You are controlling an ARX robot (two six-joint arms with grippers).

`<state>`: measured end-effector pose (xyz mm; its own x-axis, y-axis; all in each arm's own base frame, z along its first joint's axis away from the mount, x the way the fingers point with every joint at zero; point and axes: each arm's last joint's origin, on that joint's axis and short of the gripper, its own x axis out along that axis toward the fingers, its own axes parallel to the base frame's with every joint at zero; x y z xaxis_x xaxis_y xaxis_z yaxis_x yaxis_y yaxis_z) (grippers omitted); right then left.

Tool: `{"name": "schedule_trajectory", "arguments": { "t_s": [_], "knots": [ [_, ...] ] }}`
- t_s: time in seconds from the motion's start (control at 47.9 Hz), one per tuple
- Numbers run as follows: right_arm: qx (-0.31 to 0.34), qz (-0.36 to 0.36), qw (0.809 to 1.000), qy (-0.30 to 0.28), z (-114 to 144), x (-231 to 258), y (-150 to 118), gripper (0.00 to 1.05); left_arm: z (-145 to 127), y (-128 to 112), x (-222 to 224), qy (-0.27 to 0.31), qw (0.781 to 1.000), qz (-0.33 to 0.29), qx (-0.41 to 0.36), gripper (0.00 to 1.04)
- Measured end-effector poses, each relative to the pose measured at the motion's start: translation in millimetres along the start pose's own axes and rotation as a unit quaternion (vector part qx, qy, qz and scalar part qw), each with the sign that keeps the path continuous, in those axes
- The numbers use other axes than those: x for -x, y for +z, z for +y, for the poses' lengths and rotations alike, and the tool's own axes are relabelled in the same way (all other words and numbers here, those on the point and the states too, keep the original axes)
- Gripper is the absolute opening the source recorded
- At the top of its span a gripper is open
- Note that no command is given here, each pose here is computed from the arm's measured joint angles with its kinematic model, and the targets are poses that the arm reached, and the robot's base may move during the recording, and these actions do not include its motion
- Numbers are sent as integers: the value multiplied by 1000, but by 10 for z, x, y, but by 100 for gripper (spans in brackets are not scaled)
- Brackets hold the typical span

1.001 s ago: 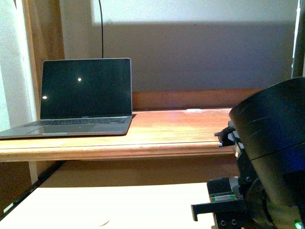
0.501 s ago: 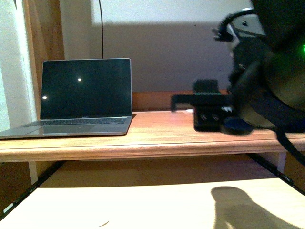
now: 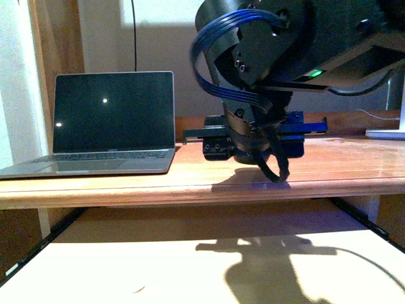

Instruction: Place mouse

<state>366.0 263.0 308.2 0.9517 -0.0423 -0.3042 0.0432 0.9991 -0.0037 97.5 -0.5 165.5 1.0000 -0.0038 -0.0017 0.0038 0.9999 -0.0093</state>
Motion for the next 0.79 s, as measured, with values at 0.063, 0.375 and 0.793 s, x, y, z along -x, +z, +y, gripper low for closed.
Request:
{"name": "schedule_trajectory", "arguments": {
  "t_s": [0.063,0.375,0.793],
  "knots": [
    [-2,-2,1000,0,66,-75,38,56,0,0,0,0,1000,0,0,97],
    [1,0,1000,0,307,-395,-45,56,0,0,0,0,1000,0,0,97],
    [-34,-38,999,20,302,-473,-63,93,0,0,0,0,1000,0,0,97]
  ]
}}
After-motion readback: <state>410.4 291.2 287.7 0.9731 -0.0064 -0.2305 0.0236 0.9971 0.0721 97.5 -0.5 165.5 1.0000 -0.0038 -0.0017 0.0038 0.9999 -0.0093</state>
